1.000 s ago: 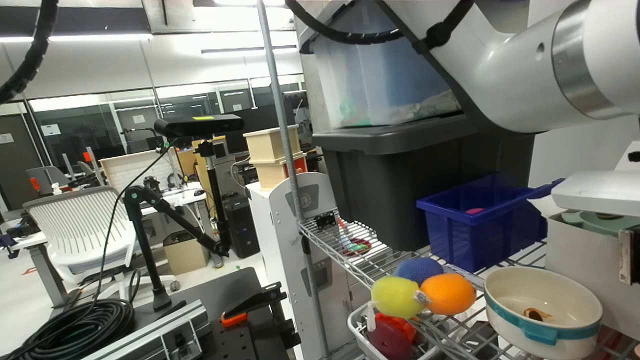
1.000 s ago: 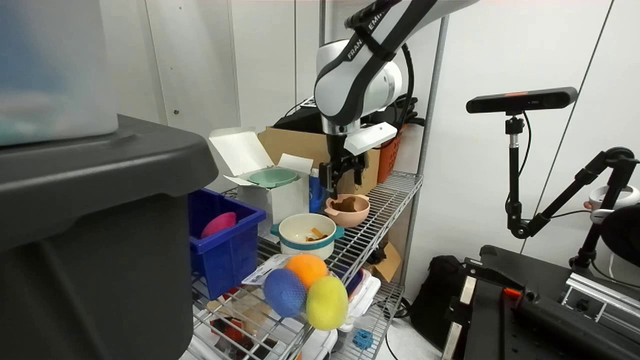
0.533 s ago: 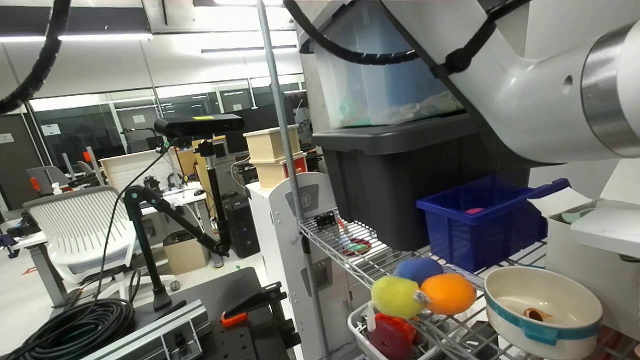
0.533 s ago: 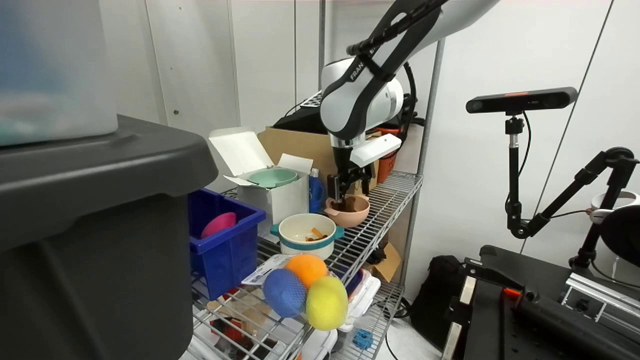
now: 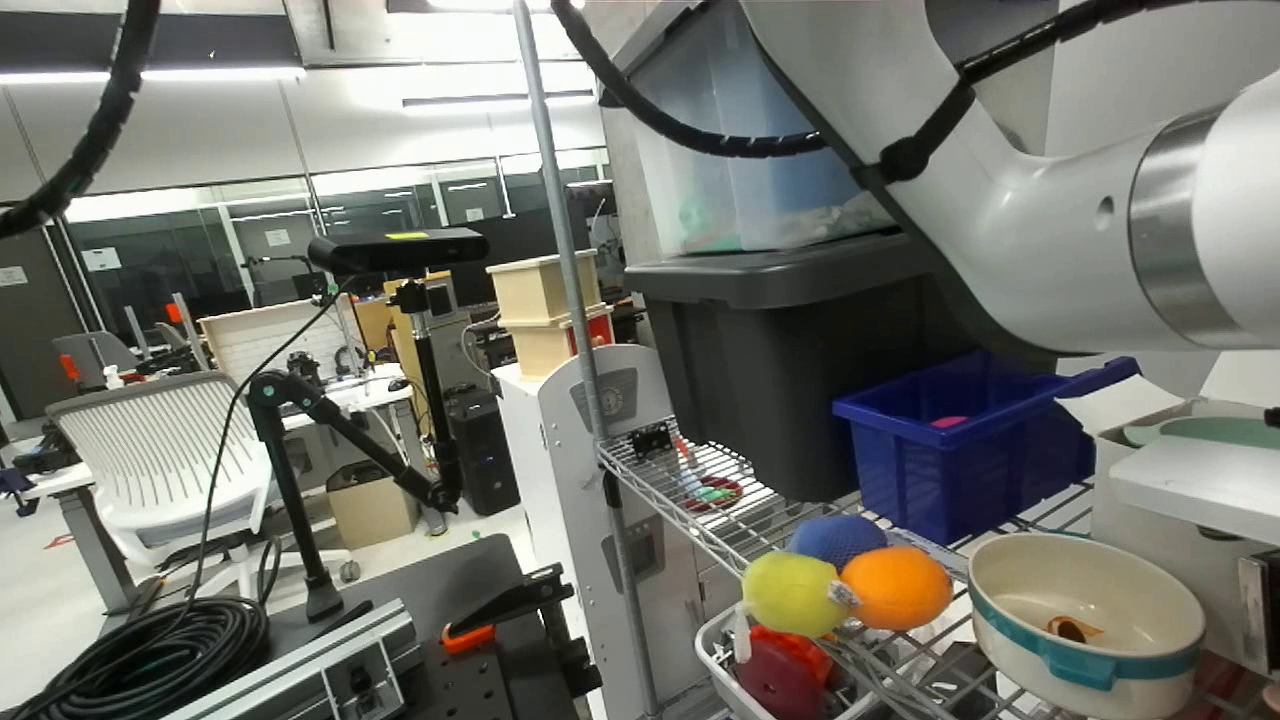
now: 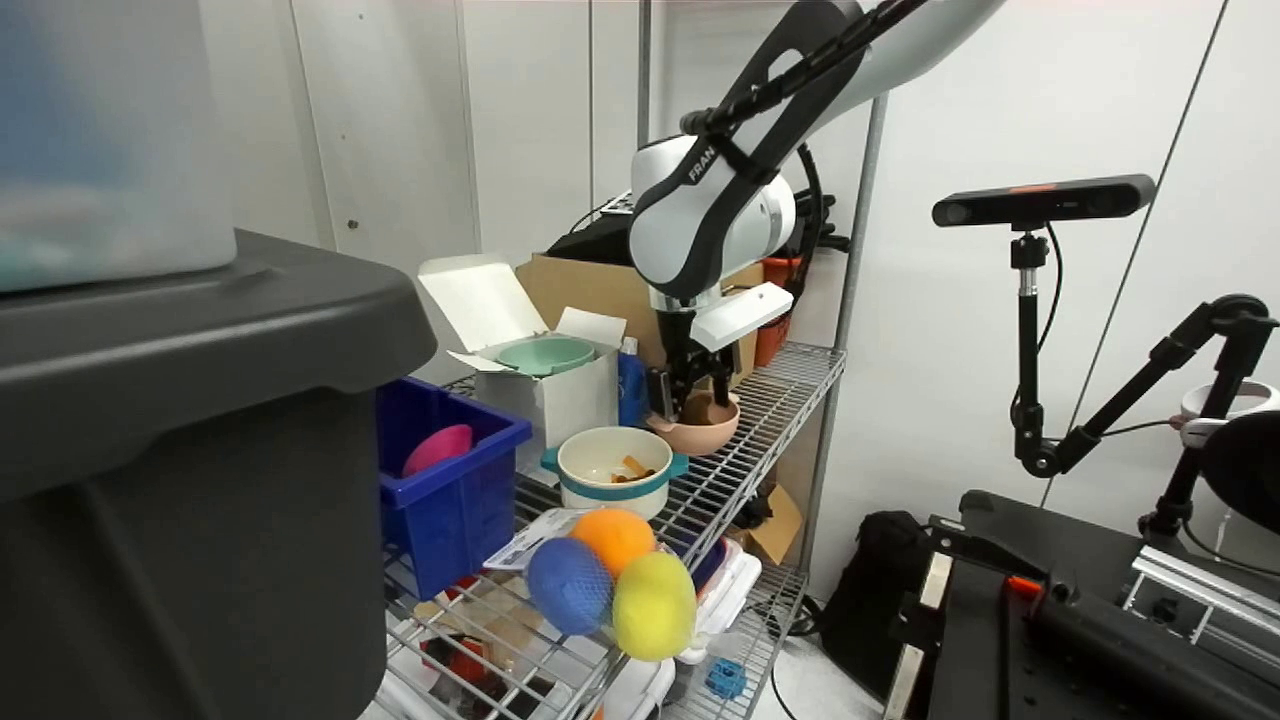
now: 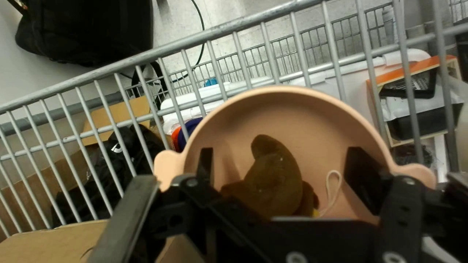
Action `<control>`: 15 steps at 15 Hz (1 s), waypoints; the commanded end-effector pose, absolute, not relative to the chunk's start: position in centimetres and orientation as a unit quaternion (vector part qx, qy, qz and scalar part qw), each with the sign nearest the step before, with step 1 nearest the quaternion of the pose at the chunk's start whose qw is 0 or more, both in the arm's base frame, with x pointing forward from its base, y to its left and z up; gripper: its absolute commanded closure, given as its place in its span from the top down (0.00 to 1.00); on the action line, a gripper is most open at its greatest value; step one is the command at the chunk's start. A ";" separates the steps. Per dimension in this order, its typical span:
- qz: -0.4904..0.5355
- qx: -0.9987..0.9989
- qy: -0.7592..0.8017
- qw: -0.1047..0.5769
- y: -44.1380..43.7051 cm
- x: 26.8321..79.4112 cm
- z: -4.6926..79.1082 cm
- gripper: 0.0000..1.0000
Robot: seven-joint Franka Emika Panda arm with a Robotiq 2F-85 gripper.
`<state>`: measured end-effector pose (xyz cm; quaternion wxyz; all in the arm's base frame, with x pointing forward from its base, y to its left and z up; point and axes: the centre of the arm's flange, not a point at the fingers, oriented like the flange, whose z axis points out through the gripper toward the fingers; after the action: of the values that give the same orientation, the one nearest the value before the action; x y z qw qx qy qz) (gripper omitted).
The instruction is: Move the brown doll from the right bowl to the left bowl
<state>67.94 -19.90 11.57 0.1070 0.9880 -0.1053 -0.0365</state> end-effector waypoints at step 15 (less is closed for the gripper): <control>-0.005 0.990 -0.104 0.098 -18.9 67.5 16.4 0.01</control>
<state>68.87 -19.94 13.35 0.1080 0.9877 -0.1117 -0.0183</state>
